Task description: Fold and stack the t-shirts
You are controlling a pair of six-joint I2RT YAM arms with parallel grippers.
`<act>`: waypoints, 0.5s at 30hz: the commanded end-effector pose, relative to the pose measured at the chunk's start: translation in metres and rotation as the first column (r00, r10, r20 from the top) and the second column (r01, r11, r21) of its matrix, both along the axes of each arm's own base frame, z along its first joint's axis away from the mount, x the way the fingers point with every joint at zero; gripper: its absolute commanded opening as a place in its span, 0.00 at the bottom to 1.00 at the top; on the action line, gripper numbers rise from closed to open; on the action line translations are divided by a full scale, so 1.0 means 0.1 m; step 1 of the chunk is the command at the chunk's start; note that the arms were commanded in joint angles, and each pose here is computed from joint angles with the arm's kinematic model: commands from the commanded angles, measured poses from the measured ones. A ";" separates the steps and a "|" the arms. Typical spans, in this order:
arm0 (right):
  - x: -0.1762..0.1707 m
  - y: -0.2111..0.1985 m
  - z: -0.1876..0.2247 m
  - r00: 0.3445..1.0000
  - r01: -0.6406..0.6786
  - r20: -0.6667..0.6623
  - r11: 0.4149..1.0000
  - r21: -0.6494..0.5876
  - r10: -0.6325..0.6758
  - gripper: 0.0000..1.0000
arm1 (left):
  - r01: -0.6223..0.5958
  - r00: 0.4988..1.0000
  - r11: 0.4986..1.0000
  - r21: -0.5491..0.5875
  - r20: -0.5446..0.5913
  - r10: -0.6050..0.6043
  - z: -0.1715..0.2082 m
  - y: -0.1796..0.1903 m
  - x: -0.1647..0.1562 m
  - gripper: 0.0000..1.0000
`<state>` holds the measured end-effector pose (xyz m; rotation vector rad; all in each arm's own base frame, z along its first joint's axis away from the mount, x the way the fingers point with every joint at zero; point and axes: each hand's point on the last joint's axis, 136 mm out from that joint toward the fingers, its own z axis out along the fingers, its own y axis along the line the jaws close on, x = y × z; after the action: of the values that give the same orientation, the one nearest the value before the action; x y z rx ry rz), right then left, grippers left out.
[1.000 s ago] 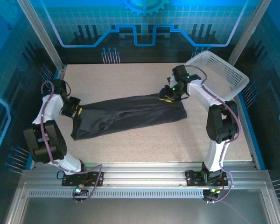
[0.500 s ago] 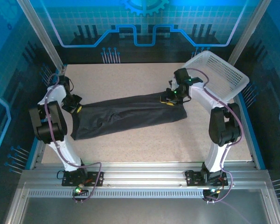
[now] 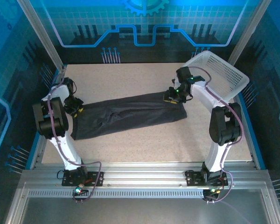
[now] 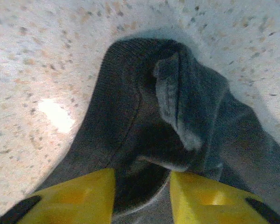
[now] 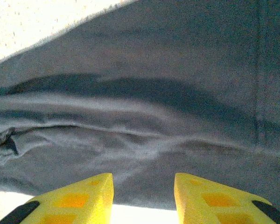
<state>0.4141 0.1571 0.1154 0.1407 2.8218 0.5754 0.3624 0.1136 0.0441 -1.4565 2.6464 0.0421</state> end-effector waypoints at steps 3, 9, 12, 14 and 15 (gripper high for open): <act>0.20 -0.17 -0.33 0.997 -0.030 -0.079 0.992 -0.124 0.021 0.39 | -0.050 0.987 0.998 -0.030 0.152 0.054 0.58 -0.52 -0.19 0.39; 0.36 -0.24 -0.69 0.985 -0.057 -0.170 0.969 -0.239 0.016 0.37 | -0.204 0.963 0.928 -0.312 0.106 0.248 0.22 -1.40 -0.59 0.31; 0.40 -0.31 -0.80 0.978 -0.079 -0.208 0.954 -0.290 0.018 0.37 | -0.255 0.957 0.908 -0.333 0.049 0.287 0.06 -1.56 -0.73 0.31; 0.36 -0.34 -0.98 0.961 -0.111 -0.275 0.944 -0.312 0.022 0.37 | -0.300 0.947 0.893 -0.334 0.008 0.321 -0.08 -1.57 -0.84 0.32; 0.33 -0.34 -1.03 0.952 -0.127 -0.304 0.939 -0.318 0.026 0.36 | -0.319 0.941 0.886 -0.336 -0.006 0.337 -0.16 -1.57 -0.88 0.32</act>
<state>0.4643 0.1355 0.0215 0.0954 3.0661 0.1951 0.2754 -0.0362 0.0376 -1.7843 2.5228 -0.3565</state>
